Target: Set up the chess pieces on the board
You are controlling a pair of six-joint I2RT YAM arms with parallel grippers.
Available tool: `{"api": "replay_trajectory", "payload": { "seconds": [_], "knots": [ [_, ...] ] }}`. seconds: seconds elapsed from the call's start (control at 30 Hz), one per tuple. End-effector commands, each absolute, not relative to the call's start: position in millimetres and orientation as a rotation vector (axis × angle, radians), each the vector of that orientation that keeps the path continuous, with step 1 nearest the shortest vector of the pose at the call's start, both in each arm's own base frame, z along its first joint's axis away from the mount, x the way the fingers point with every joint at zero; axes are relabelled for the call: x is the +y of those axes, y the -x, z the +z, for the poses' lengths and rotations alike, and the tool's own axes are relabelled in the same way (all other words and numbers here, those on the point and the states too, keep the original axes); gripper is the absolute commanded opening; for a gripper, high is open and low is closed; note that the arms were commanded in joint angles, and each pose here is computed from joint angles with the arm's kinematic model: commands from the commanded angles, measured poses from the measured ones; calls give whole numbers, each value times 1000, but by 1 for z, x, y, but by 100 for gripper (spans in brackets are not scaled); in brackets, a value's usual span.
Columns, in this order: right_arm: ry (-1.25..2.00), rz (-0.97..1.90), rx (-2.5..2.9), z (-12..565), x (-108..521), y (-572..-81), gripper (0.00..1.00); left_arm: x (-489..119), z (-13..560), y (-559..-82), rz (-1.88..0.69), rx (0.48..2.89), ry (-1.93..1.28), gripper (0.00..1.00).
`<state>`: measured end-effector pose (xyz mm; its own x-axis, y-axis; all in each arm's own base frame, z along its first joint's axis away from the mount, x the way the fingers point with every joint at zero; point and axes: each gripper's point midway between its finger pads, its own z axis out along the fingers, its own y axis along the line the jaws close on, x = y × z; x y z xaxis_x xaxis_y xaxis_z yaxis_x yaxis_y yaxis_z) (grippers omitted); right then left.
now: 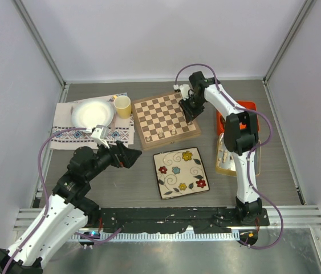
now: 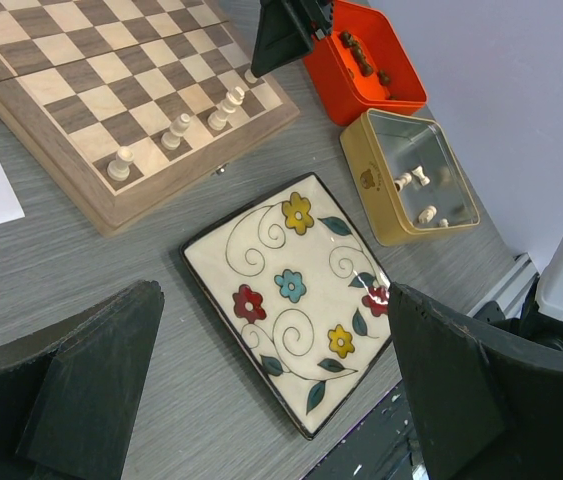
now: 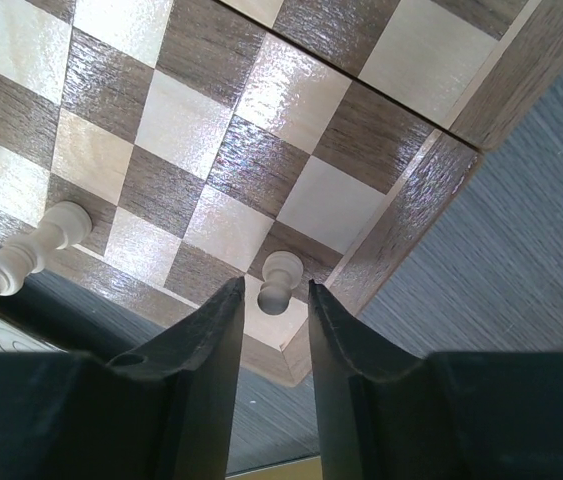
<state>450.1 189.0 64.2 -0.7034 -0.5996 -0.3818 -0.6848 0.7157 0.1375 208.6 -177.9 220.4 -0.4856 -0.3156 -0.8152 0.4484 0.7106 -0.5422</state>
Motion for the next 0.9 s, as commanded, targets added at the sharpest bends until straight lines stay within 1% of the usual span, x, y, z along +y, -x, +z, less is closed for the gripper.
{"api": "replay_trajectory", "payload": {
  "seconds": [0.0, 0.17, 0.27, 0.37, 0.57, 0.6, 0.67, 0.7, 0.73, 0.87],
  "knots": [
    [1003, 375, 2558, 83, 195, -460, 40, -176, 229, -212, -899, 1826, -113, 100],
    [996, 376, 2524, 100, 196, -460, 52, -176, 230, -211, -902, 1821, -114, 100],
    [997, 368, 2502, 110, 195, -459, 55, -176, 233, -211, -904, 1817, -113, 99],
    [999, 336, 2463, 129, 191, -457, 57, -177, 235, -210, -916, 1812, -112, 100],
    [1004, 290, 2384, 170, 179, -436, 58, -183, 240, -210, -970, 1796, -99, 100],
    [1021, 289, 2387, 169, 175, -427, 58, -184, 242, -211, -976, 1789, -97, 100],
    [1027, 282, 2330, 189, 171, -417, 58, -187, 247, -211, -1003, 1783, -93, 100],
    [1049, 308, 2339, 182, 169, -406, 58, -190, 249, -212, -1019, 1774, -95, 100],
    [1066, 316, 2281, 199, 167, -397, 58, -192, 251, -211, -1033, 1771, -97, 99],
    [1032, 473, 2274, 191, 146, -355, 59, -199, 263, -212, -1092, 1743, -85, 100]
  ]
}}
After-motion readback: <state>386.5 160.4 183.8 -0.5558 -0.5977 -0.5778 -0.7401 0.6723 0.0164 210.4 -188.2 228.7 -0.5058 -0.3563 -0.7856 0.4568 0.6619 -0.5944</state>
